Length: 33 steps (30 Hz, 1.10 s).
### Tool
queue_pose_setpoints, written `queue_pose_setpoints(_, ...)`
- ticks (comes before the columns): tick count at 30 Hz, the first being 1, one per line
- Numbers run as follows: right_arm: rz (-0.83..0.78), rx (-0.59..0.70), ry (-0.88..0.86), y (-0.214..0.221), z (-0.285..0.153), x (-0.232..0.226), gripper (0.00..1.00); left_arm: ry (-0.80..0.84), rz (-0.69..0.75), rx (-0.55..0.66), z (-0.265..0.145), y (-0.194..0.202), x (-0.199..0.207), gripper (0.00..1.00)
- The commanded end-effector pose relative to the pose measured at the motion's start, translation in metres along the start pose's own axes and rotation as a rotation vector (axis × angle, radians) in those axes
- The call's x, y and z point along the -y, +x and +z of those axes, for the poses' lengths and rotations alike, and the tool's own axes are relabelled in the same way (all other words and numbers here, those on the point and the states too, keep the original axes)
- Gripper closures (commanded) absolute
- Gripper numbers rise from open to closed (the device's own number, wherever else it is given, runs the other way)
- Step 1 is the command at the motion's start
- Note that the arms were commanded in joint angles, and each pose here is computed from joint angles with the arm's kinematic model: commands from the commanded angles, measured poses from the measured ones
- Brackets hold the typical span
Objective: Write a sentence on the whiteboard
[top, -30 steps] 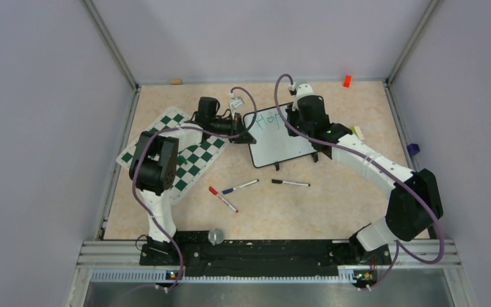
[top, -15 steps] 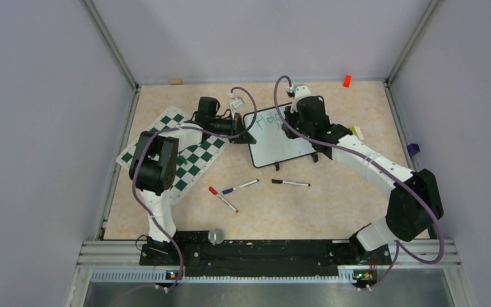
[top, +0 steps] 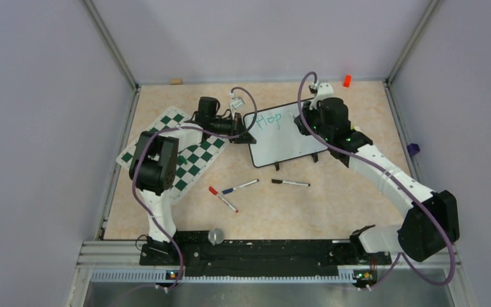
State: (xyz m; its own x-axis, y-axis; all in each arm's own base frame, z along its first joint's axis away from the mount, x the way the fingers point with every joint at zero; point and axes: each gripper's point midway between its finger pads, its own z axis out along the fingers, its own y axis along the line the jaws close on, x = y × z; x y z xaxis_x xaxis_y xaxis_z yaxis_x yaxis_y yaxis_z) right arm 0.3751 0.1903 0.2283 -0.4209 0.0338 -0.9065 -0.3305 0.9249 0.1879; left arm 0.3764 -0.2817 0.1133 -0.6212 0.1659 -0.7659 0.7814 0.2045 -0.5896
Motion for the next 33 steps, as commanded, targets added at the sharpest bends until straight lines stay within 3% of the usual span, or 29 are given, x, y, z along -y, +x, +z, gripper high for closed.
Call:
queue_pose_setpoints(1,0.038,0.045,-0.008,-0.015,0.002,0.003,1.00,0.011,-0.046,-0.085,0.011,0.033,0.007,1.00)
queue_pose_setpoints(33,0.048,-0.002,-0.020,-0.009,0.027,0.000,1.00,0.012,-0.047,-0.087,0.012,0.034,0.007,1.00)
